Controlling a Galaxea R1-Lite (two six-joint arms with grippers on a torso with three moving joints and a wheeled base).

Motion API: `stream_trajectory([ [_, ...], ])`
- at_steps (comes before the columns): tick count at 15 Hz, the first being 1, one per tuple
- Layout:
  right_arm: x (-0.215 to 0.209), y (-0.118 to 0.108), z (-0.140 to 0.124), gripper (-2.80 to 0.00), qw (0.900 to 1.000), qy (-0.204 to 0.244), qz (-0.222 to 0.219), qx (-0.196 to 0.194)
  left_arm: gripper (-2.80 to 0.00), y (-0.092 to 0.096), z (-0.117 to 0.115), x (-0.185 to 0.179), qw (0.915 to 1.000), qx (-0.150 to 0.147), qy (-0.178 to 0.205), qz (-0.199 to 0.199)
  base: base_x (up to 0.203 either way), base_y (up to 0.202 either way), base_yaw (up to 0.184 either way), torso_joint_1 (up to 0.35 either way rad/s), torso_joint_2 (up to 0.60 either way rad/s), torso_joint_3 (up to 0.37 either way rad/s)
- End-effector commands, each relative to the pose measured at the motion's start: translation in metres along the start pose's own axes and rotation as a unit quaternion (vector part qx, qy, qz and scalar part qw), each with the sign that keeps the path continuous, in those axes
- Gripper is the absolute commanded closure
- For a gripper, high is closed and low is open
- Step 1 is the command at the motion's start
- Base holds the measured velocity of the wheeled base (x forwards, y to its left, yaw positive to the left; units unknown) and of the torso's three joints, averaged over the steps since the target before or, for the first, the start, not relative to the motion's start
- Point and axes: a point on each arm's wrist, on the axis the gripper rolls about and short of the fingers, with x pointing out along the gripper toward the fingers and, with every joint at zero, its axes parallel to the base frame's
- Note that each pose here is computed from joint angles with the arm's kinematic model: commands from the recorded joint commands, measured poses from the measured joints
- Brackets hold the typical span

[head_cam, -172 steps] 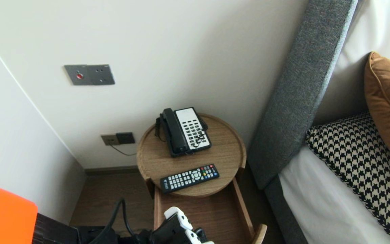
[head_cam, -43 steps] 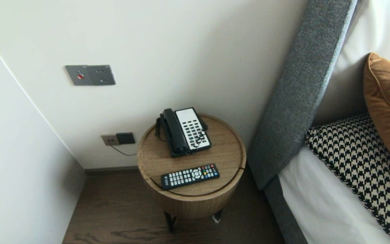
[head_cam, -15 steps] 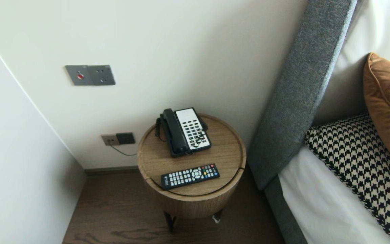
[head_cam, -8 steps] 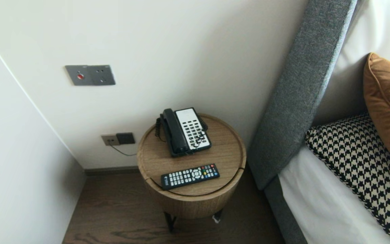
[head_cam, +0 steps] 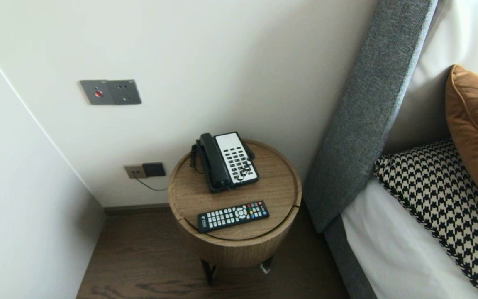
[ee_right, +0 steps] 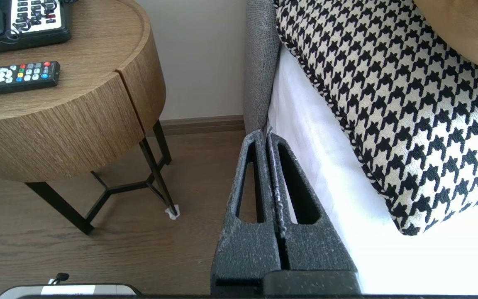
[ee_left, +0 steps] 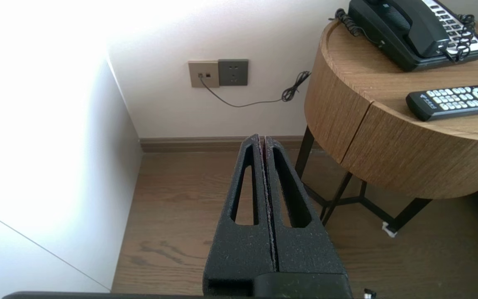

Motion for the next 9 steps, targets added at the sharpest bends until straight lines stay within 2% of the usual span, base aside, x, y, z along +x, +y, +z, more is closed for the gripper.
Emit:
stream_trajectory([
  [1,0.0001,0.0,0.0,0.0,1.0,0.001,0.0,0.0,0.0,0.0,0.0,-0.0001,1.0,0.0,-0.001,0.0,0.0,0.0,0.0,0.0,0.0,0.0],
  [9,0.0002,0.0,0.0001,0.0,1.0,0.001,0.001,0.001,0.0,0.0,0.0,-0.0001,1.0,0.0,-0.001,0.0,0.0,0.0,0.0,0.0,0.0,0.0],
])
